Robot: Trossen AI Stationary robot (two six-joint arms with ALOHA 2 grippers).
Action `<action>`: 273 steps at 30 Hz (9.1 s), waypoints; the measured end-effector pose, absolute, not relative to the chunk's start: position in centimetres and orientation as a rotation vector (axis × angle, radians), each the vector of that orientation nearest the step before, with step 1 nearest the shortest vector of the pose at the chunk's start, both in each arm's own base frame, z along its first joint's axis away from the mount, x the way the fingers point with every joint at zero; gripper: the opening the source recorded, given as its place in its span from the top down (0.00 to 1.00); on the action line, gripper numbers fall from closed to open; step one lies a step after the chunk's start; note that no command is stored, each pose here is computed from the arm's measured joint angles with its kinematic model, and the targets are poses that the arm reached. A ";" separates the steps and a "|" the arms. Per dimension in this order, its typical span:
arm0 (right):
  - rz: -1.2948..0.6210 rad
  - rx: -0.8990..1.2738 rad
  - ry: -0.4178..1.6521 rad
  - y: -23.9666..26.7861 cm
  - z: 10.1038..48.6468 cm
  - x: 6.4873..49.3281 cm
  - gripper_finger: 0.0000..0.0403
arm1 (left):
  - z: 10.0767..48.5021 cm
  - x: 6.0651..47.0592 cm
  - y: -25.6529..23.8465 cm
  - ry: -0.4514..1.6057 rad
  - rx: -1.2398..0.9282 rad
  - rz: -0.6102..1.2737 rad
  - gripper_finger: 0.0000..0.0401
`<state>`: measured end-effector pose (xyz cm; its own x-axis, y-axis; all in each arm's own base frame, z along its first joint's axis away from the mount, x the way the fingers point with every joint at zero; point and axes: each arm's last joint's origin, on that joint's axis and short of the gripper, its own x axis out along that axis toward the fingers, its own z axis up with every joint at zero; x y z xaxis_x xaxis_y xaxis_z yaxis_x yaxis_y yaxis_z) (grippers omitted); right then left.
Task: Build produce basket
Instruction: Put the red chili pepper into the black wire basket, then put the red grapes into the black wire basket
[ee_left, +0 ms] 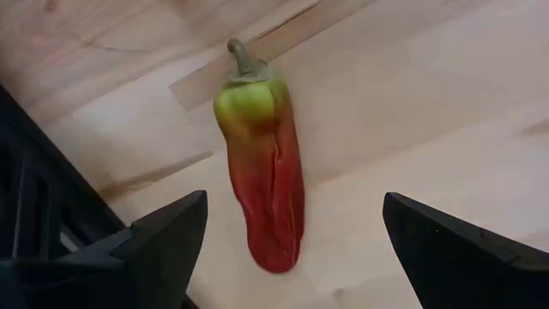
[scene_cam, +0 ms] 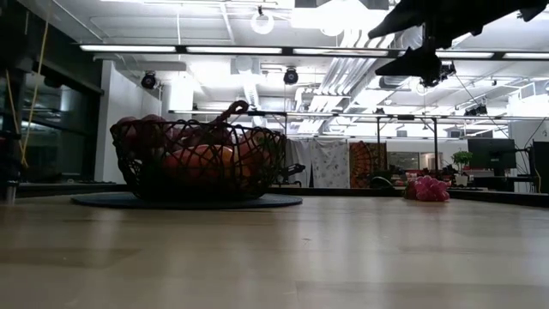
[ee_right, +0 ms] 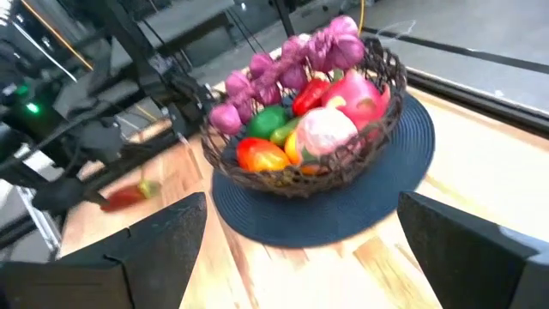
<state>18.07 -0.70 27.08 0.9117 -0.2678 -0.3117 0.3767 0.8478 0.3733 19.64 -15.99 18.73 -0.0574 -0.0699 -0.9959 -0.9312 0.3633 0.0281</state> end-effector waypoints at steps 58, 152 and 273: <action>-0.268 0.547 0.188 -0.5 27.6 18.8 0.07 | 33.0 20.7 -6.4 0.347 -0.682 0.509 0.67; -0.127 0.447 -0.038 -0.3 30.1 19.2 0.07 | 25.4 23.0 9.7 0.686 -0.398 0.758 0.52; -0.951 0.804 1.252 -22.4 19.7 19.8 0.61 | 31.0 20.8 2.4 -0.059 -0.481 0.421 0.41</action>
